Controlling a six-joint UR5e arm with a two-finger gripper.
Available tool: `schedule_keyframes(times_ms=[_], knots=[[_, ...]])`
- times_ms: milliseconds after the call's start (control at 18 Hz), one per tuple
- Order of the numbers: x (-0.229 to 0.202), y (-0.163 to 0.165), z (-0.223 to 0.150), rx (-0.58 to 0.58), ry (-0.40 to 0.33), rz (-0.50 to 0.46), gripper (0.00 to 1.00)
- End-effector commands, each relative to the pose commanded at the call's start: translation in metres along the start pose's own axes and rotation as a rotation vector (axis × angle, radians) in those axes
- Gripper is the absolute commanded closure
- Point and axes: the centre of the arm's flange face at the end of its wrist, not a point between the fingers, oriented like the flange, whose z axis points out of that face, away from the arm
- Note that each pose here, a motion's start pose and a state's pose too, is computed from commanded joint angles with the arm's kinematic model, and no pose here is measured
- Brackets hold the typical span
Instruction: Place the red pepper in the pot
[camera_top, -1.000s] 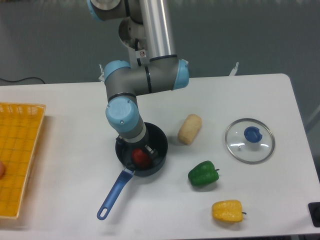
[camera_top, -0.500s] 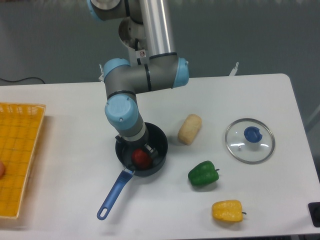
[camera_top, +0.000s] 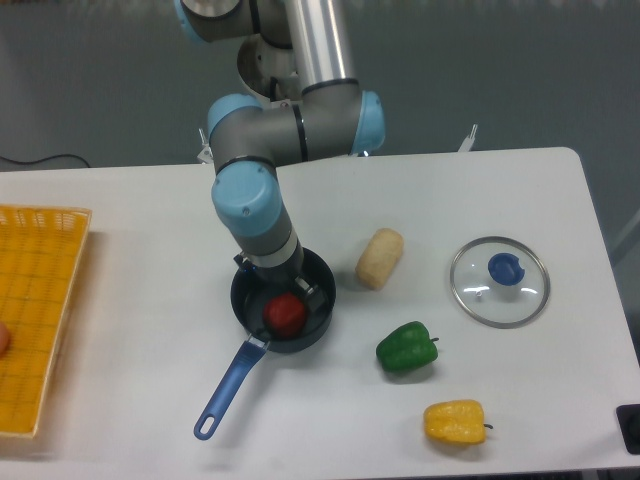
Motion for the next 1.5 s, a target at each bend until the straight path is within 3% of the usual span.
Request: schedule_keyframes(times_ms=[389, 667, 1000, 1278, 1500], knots=[[-0.033, 0.025, -0.034, 0.031, -0.057, -0.059, 0.0], [-0.059, 0.063, -0.034, 0.021, -0.059, 0.017, 0.0], [-0.099, 0.115, -0.036, 0.033, -0.059, 0.02, 0.0], [-0.125, 0.124, -0.019, 0.026, -0.042, 0.02, 0.0], [-0.139, 0.146, 0.003, 0.009, 0.017, 0.182, 0.0]])
